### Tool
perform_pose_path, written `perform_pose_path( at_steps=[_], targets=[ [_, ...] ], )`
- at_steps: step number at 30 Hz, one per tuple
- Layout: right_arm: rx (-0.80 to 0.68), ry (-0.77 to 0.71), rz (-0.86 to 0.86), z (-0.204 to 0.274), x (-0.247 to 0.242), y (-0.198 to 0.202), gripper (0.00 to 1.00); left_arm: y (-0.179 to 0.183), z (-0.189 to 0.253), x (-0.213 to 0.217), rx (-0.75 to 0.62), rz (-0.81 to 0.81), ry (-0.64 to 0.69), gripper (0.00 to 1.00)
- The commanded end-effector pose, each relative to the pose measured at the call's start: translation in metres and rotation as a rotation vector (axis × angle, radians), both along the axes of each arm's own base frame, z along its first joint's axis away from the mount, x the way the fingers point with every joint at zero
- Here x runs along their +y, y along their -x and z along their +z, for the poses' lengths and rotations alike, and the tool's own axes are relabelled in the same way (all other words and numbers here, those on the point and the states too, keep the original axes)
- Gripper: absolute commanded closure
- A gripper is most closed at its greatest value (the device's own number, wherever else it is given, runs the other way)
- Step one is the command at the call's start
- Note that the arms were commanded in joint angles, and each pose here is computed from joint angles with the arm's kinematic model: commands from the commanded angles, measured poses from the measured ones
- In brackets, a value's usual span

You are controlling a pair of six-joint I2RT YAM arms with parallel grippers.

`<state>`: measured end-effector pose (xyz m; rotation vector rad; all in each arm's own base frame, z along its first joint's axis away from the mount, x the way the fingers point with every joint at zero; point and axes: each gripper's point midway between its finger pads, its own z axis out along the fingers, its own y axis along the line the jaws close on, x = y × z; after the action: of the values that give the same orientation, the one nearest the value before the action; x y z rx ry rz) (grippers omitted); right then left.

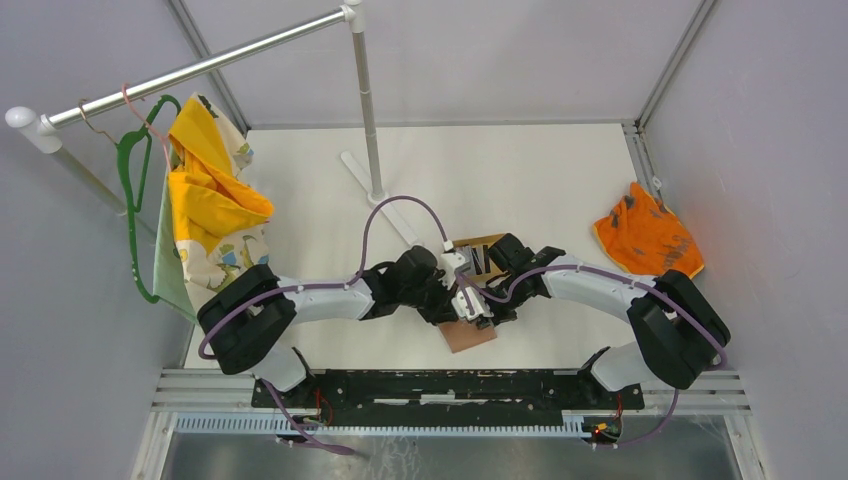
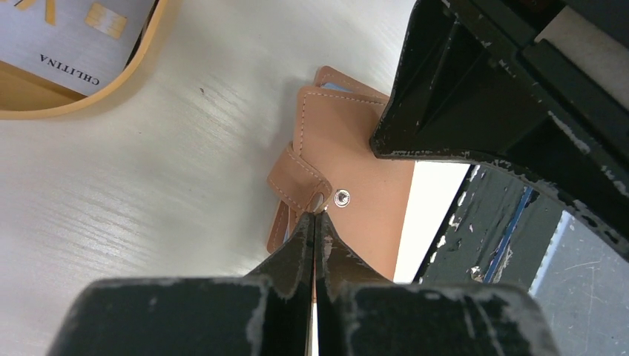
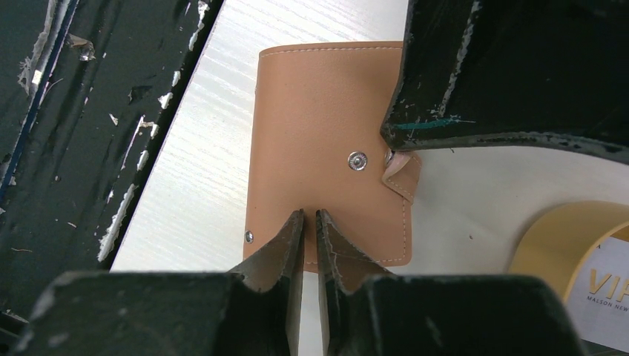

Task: Put the credit cards into the card holder
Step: Close the card holder at the center of the board.

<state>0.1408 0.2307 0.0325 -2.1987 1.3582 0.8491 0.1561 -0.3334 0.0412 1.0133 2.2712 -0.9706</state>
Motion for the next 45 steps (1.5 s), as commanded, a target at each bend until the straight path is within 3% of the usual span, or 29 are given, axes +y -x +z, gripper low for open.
perform_pose_path(
  at_steps=[1,12,26,31,37,45],
  targets=[
    [-0.029,0.004,0.008,-0.002,0.001,-0.005,0.83,0.0,0.009,-0.005,-0.062,-0.052,-0.004,0.98],
    [-0.059,-0.143,0.094,0.024,0.011,0.007,0.79,0.004,0.008,-0.008,-0.054,-0.066,-0.005,0.98],
    [-0.209,-0.277,0.117,0.038,0.016,0.004,0.71,0.002,0.018,-0.008,-0.078,-0.046,0.028,0.98],
    [-0.265,-0.302,0.134,0.036,0.015,0.005,0.77,0.004,0.022,-0.008,-0.097,-0.055,0.037,0.98],
    [-0.285,-0.266,0.269,0.017,0.01,0.025,0.83,-0.004,0.024,-0.005,-0.119,-0.016,0.013,0.98],
    [-0.301,-0.223,0.243,0.009,0.013,0.019,0.85,-0.002,0.029,-0.002,-0.124,-0.017,0.005,0.98]
  ],
)
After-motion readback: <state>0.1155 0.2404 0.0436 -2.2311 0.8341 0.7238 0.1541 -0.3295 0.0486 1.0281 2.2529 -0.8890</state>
